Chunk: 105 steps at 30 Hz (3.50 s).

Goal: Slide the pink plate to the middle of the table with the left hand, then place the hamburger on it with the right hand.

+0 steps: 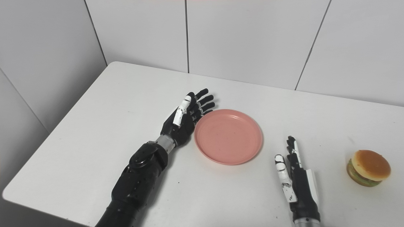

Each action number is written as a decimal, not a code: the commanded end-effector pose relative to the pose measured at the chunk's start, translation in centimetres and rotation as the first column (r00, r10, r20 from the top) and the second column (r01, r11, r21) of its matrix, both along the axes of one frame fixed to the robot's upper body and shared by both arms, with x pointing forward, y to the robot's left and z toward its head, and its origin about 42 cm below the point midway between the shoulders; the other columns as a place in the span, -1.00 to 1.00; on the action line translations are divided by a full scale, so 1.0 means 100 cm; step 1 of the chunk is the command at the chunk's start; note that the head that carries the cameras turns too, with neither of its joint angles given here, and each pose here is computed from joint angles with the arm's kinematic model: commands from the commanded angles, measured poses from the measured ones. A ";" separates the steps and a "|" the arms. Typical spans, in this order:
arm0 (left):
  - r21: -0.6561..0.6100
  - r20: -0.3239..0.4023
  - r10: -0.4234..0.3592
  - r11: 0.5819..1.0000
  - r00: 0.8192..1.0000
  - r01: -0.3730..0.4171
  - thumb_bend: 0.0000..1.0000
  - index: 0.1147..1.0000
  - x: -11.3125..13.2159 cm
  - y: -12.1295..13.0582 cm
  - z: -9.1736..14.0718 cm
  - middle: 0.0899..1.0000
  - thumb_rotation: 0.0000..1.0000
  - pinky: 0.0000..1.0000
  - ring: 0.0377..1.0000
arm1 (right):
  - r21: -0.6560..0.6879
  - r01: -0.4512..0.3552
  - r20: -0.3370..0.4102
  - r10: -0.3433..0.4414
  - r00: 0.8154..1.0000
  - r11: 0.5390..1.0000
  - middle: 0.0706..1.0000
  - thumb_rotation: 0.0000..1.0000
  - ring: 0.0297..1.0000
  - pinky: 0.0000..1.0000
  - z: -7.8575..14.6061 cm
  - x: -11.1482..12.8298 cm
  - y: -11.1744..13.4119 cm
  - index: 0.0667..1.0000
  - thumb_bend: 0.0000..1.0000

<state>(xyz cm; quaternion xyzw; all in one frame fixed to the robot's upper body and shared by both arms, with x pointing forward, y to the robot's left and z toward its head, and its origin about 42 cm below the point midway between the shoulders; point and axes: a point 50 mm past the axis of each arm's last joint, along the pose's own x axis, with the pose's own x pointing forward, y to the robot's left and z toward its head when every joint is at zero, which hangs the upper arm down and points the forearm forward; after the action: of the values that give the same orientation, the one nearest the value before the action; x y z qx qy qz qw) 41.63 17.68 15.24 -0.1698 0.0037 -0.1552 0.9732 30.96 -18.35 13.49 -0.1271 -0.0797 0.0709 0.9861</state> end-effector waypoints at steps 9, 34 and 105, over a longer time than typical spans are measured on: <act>0.023 -0.110 -0.044 0.999 0.993 0.047 -0.23 0.78 -0.017 -0.008 -0.019 0.80 1.00 0.80 0.79 | -0.005 -0.009 -0.018 0.009 1.000 1.000 1.00 1.00 0.99 0.94 -0.003 -0.002 0.011 1.00 -0.12; 0.062 -0.062 0.084 0.995 0.995 -0.080 -0.19 0.85 -0.022 0.014 -0.028 0.87 1.00 0.89 0.87 | -0.019 0.056 0.123 -0.053 0.991 0.998 1.00 1.00 0.95 0.84 0.022 0.008 0.007 1.00 -0.01; -0.017 -0.116 0.047 0.999 0.992 -0.050 -0.15 0.83 -0.001 0.089 -0.059 0.86 1.00 0.92 0.87 | -0.721 0.535 0.309 -0.486 0.817 0.440 0.91 0.34 0.85 0.64 0.137 0.039 -0.136 0.99 0.83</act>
<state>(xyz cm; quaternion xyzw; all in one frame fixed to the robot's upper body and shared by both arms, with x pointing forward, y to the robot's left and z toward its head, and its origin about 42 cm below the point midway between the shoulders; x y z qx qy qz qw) 43.94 25.16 13.71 -0.1830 -0.0226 -0.1504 0.9713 34.62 -31.55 26.12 -0.5591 -0.0110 -0.1866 0.8078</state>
